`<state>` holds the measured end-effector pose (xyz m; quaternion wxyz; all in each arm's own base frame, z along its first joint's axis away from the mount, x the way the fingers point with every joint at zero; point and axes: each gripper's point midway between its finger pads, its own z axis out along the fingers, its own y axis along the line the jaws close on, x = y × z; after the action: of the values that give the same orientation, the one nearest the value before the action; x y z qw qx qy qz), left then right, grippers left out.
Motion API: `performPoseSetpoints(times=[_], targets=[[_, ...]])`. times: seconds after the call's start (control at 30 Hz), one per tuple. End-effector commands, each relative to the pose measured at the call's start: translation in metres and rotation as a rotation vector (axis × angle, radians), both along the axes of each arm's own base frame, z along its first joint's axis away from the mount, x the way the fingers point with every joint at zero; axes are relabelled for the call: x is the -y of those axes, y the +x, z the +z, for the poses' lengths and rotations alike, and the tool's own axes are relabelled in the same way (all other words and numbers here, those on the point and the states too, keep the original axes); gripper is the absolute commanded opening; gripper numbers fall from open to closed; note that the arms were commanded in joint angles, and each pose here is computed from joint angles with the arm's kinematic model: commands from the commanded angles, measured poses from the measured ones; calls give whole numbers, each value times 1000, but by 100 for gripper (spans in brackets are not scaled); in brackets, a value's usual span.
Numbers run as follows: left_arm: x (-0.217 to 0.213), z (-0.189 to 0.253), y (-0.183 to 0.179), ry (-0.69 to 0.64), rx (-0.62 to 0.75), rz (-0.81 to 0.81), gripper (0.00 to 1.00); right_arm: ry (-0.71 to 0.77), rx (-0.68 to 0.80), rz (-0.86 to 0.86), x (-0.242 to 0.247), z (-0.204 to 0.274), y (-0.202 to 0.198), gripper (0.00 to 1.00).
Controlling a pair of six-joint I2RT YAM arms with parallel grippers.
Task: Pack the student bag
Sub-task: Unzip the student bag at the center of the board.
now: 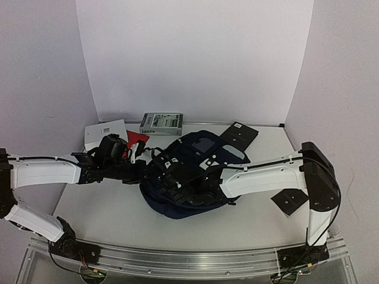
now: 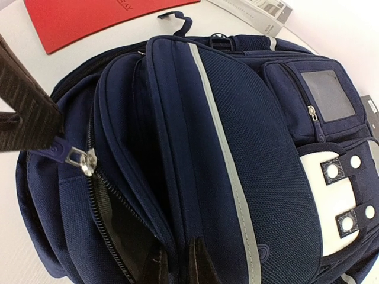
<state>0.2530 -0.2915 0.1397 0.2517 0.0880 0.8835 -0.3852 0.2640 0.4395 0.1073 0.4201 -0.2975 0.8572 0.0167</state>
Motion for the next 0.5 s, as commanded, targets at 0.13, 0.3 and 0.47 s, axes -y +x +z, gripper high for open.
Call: performPoseSetpoints(times=[0.13, 0.3, 0.47], targets=[[-57, 15, 39, 106, 126, 237, 0, 107, 77, -139, 49, 68, 10, 0], [-87, 12, 64, 94, 137, 328, 0, 194, 37, -120, 51, 86, 0, 0], [-100, 12, 85, 97, 174, 373, 0, 289, 20, -104, 53, 114, -7, 0]])
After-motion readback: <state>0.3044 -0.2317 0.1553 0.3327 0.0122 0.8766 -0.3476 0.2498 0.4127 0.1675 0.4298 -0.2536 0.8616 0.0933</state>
